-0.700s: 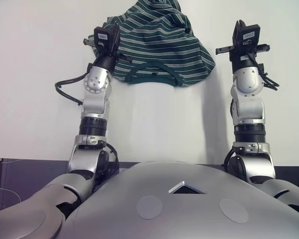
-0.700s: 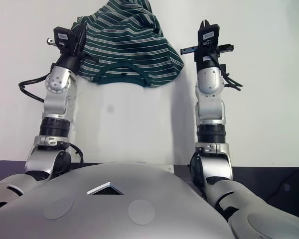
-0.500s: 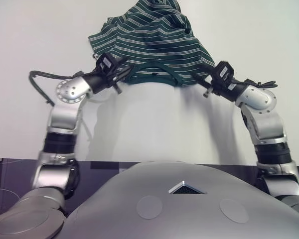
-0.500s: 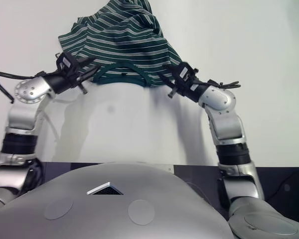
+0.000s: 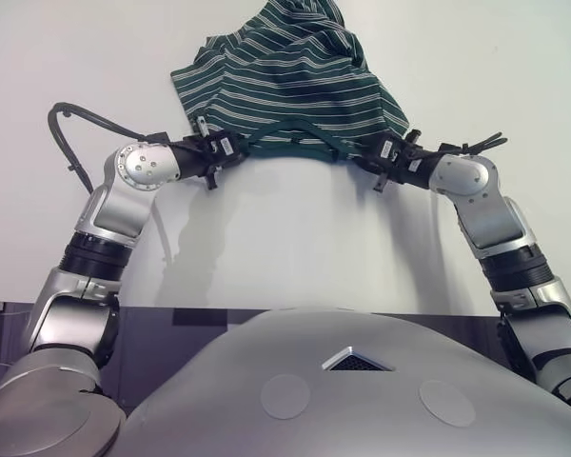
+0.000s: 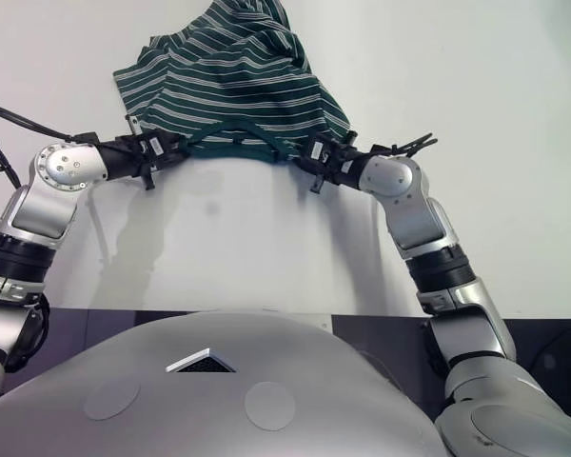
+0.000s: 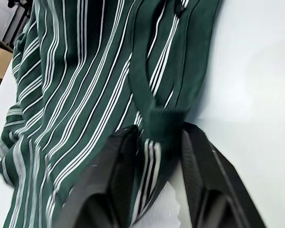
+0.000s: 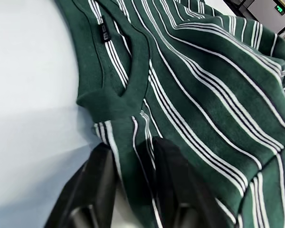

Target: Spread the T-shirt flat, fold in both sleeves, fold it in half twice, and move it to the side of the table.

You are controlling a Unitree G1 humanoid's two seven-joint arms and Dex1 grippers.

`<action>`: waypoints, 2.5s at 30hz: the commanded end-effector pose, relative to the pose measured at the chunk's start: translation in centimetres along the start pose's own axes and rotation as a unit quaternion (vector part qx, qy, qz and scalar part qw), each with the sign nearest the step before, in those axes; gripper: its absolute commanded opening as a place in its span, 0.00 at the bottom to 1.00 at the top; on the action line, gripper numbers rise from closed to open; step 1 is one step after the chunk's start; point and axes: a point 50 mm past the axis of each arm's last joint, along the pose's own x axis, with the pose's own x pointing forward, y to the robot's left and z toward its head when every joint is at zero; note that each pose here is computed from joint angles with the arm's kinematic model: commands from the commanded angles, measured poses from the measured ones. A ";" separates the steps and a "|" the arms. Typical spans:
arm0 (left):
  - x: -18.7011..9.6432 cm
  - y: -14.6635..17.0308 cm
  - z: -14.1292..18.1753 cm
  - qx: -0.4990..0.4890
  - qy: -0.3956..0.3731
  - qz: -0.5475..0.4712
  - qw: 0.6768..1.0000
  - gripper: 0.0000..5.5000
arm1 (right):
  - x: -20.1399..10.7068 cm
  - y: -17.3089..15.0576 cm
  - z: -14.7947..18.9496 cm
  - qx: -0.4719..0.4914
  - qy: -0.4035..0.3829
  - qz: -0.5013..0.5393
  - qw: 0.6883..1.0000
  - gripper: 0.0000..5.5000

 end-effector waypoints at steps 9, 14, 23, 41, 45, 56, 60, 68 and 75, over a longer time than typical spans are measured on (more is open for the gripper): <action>-4.4 0.1 2.0 -0.179 -0.075 -0.185 0.963 0.00 | -5.9 0.3 1.8 0.134 -0.037 0.213 0.967 0.00; -2.7 10.0 3.9 -0.141 -0.095 0.014 0.985 0.00 | -4.1 -10.4 4.3 0.096 -0.077 0.001 0.992 0.00; -5.4 25.3 17.0 -0.054 -0.139 0.414 0.898 0.00 | -7.9 -25.9 16.4 -0.076 -0.044 -0.462 0.883 0.00; -7.3 22.8 15.5 -0.040 -0.234 0.053 0.970 0.00 | -12.4 -25.4 17.0 -0.206 -0.067 -0.287 0.933 0.00; -10.5 20.4 14.3 -0.039 -0.253 -0.103 0.961 0.00 | -14.0 -22.3 15.1 -0.227 -0.048 -0.073 0.970 0.00; -5.3 -1.8 5.5 -0.097 -0.042 -0.322 0.941 0.00 | -12.4 0.0 -1.9 -0.050 0.180 0.347 0.919 0.00; -4.0 -6.6 1.6 -0.152 0.032 -0.302 0.941 0.07 | -11.5 2.9 -4.8 0.008 0.219 0.282 0.934 0.00; -5.5 -9.3 1.5 -0.185 0.036 -0.271 0.944 0.18 | -12.1 4.8 -1.9 0.058 0.204 0.297 0.931 0.18; -8.0 -7.3 2.4 -0.195 0.025 -0.185 0.963 0.18 | -13.3 3.2 1.3 0.078 0.176 0.282 0.940 0.19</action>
